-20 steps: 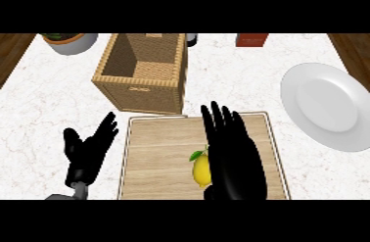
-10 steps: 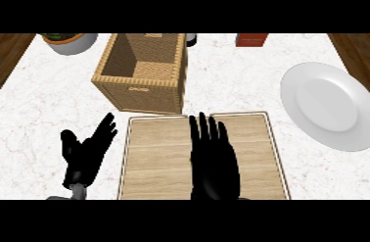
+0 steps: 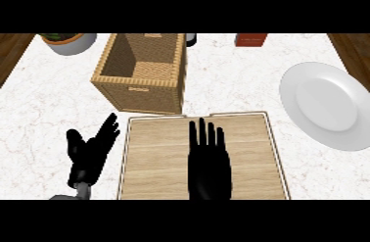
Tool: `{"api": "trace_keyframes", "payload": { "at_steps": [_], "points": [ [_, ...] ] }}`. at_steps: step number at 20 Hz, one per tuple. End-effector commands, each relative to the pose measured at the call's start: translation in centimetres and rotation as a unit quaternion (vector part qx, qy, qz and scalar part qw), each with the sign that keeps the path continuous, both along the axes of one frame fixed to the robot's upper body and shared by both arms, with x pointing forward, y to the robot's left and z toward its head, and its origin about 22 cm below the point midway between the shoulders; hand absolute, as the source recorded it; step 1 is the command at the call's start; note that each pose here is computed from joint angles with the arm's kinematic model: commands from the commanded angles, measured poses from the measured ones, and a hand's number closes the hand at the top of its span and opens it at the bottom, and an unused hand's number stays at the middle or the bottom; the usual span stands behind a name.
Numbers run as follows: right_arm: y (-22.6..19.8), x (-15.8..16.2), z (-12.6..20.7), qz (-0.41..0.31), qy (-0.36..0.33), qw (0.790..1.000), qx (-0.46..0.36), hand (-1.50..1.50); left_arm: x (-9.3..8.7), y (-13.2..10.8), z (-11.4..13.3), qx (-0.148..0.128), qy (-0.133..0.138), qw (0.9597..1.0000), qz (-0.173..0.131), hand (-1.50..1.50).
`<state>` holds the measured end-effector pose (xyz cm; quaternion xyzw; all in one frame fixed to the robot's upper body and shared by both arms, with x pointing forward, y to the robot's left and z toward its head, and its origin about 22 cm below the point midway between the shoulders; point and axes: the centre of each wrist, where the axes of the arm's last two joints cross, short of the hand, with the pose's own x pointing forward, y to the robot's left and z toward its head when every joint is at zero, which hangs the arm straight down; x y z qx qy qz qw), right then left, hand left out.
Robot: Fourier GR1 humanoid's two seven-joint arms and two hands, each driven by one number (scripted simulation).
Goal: Pick the lemon from the tray and place it in the plate
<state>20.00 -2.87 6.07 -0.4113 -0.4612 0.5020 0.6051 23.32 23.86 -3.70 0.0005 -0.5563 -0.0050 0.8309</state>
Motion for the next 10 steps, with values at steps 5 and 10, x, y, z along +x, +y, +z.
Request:
{"api": "trace_keyframes", "payload": {
  "at_steps": [5, 10],
  "points": [
    [-0.1, 0.7, -3.1, -0.067, 0.026, 0.996, -0.055, -1.5, 0.1, 0.5, 0.1, 0.006, -0.002, 1.0, -0.001, 0.0],
    [0.2, 2.9, -2.5, -0.059, 0.046, 0.996, -0.049, -1.5, 0.3, -0.4, 0.9, 0.002, -0.003, 1.0, -0.004, 0.0]
  ]
}}
